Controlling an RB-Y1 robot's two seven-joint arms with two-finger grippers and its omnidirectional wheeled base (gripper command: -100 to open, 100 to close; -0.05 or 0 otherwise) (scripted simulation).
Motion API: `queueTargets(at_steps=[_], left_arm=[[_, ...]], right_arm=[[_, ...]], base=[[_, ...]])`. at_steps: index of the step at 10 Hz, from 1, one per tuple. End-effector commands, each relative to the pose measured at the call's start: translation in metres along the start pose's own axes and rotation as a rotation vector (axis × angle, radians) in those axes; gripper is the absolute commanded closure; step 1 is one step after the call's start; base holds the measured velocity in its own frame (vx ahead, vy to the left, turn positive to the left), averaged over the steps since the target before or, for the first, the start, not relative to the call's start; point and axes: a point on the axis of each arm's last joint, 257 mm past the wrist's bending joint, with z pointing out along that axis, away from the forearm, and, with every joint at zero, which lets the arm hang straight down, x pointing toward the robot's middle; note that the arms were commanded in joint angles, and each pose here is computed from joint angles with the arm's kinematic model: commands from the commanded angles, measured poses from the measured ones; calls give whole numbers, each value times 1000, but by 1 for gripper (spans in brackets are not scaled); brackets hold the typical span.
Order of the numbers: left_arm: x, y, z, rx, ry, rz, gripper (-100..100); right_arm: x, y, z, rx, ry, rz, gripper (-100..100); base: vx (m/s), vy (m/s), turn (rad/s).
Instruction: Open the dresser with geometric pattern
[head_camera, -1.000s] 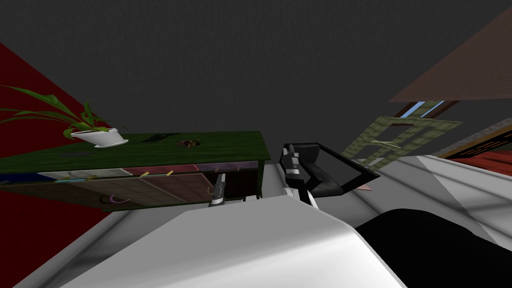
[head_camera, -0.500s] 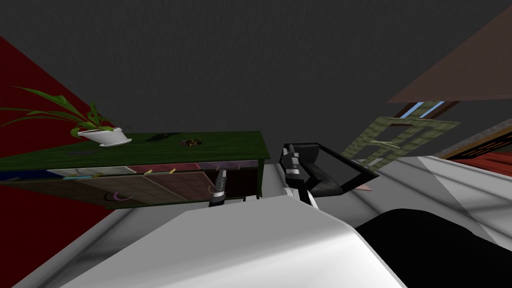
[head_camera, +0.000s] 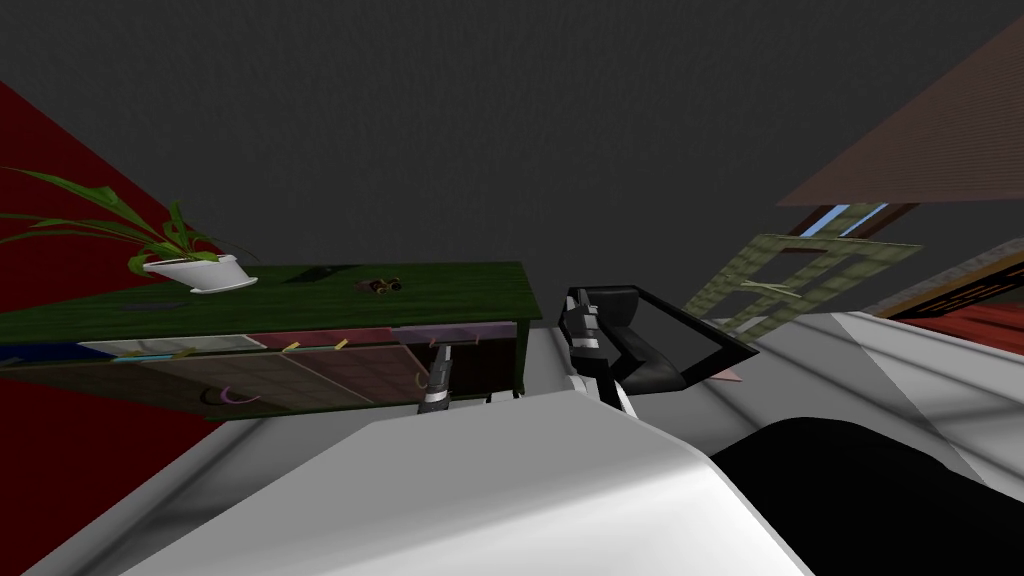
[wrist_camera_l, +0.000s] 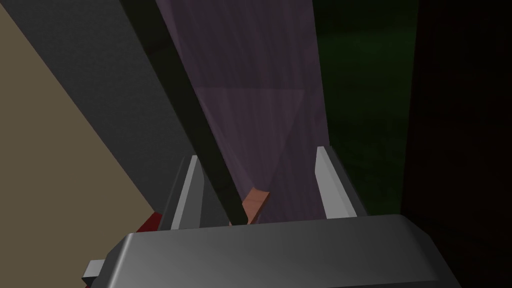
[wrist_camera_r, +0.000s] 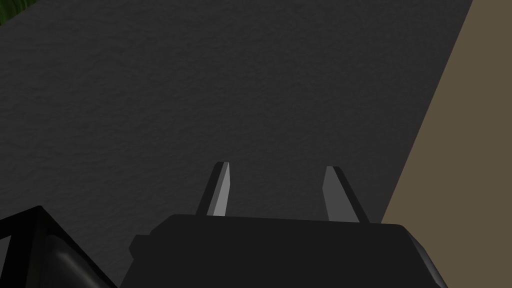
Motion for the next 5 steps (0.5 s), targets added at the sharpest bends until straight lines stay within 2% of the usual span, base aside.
queueTargets(at_steps=[1, 2, 3, 5], left_arm=[[0, -4, -22, 4, -2, 3, 100], [0, -5, -15, 9, -5, 2, 100], [-3, 4, -7, 7, -10, -5, 100], [-6, 12, 5, 7, -13, -10, 100]], right_arm=[[0, 0, 0, 0, 0, 0, 0], [0, 0, 0, 0, 0, 0, 0], [0, 0, 0, 0, 0, 0, 0], [0, 0, 0, 0, 0, 0, 0]], base=[[21, 5, -11], [0, 0, 0], [-84, -15, -39], [-171, -14, -64]])
